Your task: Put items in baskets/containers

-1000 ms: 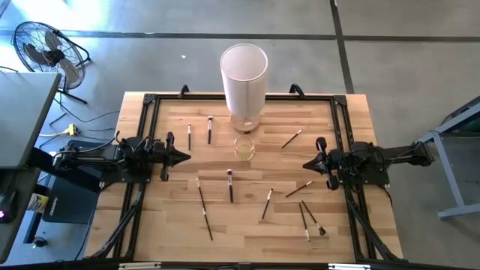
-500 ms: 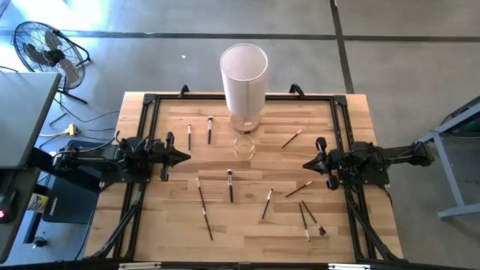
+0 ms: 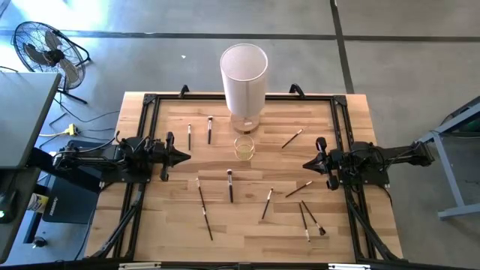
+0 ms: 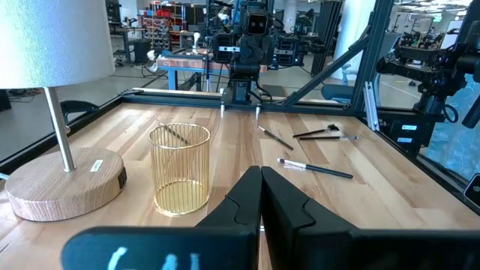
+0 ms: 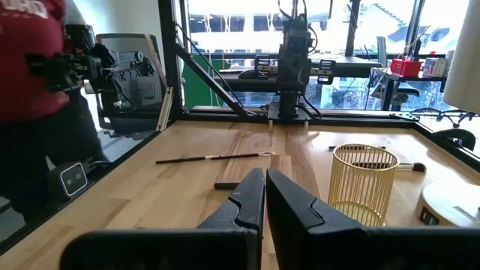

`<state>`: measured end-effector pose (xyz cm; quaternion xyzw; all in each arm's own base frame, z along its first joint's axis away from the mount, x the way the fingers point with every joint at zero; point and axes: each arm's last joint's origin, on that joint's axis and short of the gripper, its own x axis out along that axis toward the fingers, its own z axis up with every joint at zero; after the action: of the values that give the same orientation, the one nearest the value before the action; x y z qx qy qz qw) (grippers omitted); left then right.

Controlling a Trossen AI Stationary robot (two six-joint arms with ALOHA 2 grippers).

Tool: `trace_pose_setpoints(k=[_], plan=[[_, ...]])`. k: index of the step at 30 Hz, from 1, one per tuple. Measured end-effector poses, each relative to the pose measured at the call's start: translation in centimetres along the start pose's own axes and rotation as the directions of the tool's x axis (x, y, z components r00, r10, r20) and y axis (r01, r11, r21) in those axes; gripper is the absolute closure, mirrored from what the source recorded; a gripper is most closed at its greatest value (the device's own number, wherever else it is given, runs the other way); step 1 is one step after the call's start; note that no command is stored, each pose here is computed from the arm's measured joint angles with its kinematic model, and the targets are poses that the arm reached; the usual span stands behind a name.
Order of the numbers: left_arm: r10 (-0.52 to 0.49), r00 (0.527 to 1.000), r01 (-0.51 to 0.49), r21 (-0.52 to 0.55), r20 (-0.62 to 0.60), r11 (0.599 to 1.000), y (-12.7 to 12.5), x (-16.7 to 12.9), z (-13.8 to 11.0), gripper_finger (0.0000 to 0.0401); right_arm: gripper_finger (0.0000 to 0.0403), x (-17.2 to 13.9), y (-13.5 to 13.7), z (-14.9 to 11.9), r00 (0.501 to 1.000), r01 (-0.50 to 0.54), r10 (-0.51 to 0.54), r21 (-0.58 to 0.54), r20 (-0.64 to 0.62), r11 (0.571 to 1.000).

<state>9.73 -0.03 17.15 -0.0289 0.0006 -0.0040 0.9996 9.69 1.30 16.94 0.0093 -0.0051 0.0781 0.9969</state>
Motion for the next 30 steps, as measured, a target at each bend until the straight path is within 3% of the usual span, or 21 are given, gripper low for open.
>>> trace_pose_setpoints(k=[23,30], plan=[[0.001,1.000,-0.001,0.001,0.013,1.000,0.00,0.00,0.12,0.0400,0.0391,0.00,0.00,0.00,1.000,0.000,0.000,0.000,0.000,1.000],[0.063,0.993,-0.063,0.001,0.095,0.998,0.15,0.12,0.94,0.0400,0.0391,0.00,0.00,0.00,1.000,0.000,0.000,0.000,0.000,1.000]])
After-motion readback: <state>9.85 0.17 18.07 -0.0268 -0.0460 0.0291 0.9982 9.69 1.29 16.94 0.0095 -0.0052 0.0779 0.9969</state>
